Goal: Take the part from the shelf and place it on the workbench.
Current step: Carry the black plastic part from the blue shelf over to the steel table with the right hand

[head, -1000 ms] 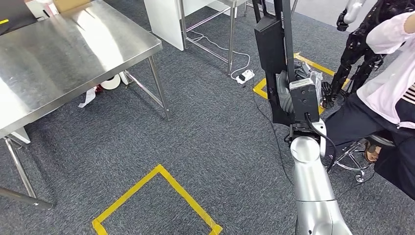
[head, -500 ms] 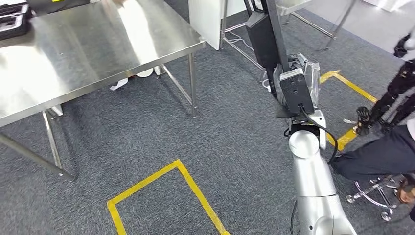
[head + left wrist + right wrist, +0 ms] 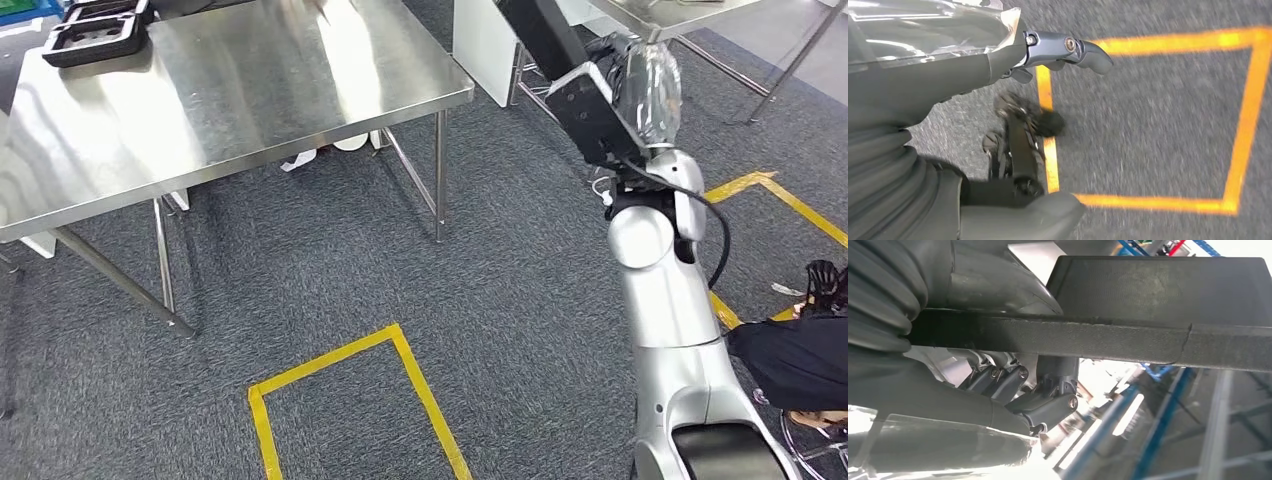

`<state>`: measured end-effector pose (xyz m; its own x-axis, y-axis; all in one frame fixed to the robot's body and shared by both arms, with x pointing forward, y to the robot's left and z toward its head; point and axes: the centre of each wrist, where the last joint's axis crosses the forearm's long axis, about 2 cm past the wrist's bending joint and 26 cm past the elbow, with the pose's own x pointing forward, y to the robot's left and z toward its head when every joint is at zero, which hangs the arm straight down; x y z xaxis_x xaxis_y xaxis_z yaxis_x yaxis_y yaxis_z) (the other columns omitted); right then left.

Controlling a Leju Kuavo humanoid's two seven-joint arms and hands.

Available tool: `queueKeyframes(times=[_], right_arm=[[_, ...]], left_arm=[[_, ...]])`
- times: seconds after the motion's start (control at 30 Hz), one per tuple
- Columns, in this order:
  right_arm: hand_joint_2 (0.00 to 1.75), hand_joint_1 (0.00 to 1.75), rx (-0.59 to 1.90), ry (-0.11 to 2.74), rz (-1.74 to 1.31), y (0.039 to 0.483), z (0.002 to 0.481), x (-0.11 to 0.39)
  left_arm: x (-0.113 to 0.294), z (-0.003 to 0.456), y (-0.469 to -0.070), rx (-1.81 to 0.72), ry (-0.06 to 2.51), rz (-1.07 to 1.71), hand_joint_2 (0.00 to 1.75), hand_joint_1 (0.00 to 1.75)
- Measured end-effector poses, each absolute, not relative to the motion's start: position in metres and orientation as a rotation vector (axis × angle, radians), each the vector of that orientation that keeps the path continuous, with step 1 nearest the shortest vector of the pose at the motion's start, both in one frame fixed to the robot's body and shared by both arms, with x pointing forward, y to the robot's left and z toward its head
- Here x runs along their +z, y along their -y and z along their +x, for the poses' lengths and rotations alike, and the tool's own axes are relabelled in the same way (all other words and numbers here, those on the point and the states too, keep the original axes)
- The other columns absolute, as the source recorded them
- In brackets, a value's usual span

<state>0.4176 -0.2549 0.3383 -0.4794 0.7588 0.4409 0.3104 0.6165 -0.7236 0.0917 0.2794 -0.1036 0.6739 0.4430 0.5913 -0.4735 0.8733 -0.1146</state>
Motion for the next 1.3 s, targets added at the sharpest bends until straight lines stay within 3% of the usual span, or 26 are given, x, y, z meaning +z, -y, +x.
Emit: queueKeyframes(times=[0.33, 0.6, 1.3], right_arm=[[1.75, 1.75, 0.778, 2.066, -0.955, 0.275, 0.433, 0.388], [1.75, 1.75, 0.791, 2.025, -0.956, 0.284, 0.431, 0.362], [1.75, 1.75, 0.779, 2.107, -0.829, 0.256, 0.438, 0.324]], left_arm=[[-0.096, 0.121, -0.261, 0.447, 0.69, 0.004, 1.75, 0.0], [-0.095, 0.125, -0.264, 0.479, 0.69, 0.048, 1.75, 0.0], [-0.098, 0.117, -0.295, 0.497, 0.7, 0.143, 1.75, 0.0]])
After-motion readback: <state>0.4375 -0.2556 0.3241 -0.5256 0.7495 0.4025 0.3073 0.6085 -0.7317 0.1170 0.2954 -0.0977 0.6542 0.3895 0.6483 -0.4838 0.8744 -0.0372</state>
